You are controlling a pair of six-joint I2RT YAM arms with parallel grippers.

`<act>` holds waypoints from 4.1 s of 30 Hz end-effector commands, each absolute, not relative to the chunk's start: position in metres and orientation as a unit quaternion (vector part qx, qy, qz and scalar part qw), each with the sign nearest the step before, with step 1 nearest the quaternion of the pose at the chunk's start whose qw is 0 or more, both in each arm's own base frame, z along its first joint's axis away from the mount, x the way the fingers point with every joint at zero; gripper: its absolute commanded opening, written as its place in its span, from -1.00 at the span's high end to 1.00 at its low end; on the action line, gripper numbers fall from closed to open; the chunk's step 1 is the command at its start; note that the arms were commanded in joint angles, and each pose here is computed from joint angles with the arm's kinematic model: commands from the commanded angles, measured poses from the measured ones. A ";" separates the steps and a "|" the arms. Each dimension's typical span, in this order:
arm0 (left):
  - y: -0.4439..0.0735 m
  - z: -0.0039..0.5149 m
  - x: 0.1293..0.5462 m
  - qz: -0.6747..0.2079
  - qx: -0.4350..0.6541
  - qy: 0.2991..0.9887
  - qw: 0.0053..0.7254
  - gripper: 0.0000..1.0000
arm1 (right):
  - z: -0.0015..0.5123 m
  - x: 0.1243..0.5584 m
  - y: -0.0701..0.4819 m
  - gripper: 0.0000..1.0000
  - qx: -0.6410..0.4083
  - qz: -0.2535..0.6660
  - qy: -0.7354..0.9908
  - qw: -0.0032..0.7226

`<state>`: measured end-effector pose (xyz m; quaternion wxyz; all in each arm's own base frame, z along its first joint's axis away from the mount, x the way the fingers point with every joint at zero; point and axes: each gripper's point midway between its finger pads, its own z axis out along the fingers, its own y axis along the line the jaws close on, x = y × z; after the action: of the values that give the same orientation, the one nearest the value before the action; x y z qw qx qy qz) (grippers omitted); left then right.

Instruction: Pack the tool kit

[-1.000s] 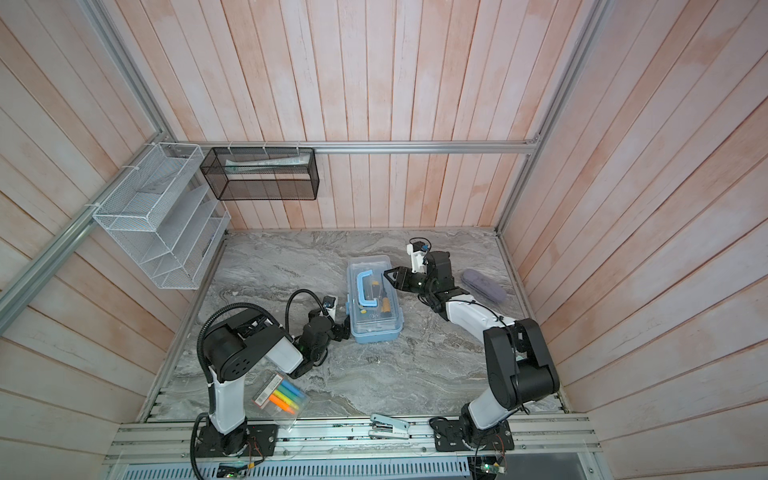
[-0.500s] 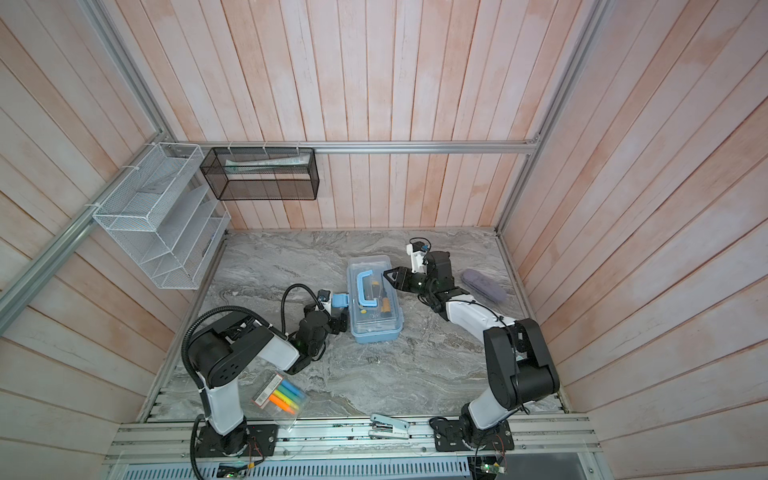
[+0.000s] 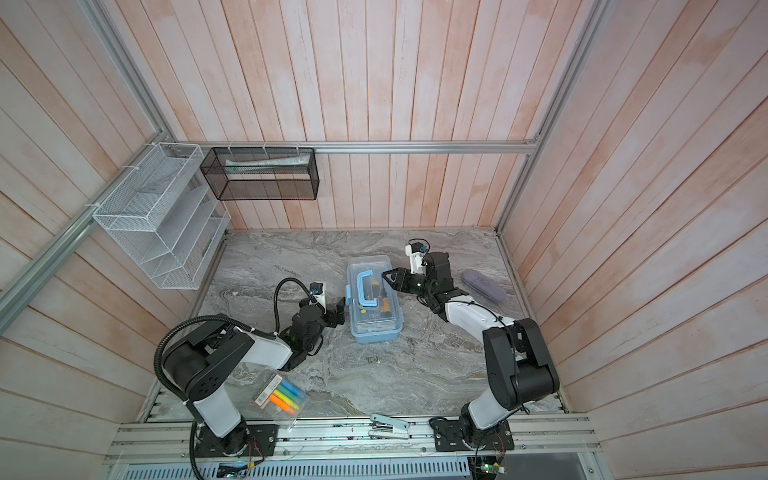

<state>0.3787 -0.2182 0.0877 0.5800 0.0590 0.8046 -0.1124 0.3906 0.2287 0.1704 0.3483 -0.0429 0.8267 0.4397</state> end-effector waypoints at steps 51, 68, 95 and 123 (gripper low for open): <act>-0.254 0.112 0.374 -0.448 -0.030 0.774 0.448 -0.20 | 0.149 0.382 0.246 0.18 -0.053 0.444 0.836 0.318; -0.259 0.130 0.370 -0.472 -0.015 0.763 0.442 -0.11 | 0.147 0.382 0.253 0.21 -0.058 0.444 0.839 0.309; -0.256 0.133 0.371 -0.535 -0.012 0.739 0.409 0.14 | 0.141 0.384 0.253 0.47 -0.056 0.438 0.844 0.303; -0.258 0.115 0.381 -0.505 -0.008 0.767 0.396 0.29 | 0.134 0.385 0.252 0.49 -0.053 0.430 0.850 0.300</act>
<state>0.3776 -0.2588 0.1145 0.3906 -0.0171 0.7608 -0.5179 0.3868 0.2533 0.1578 0.3265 -0.0616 0.8283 0.4511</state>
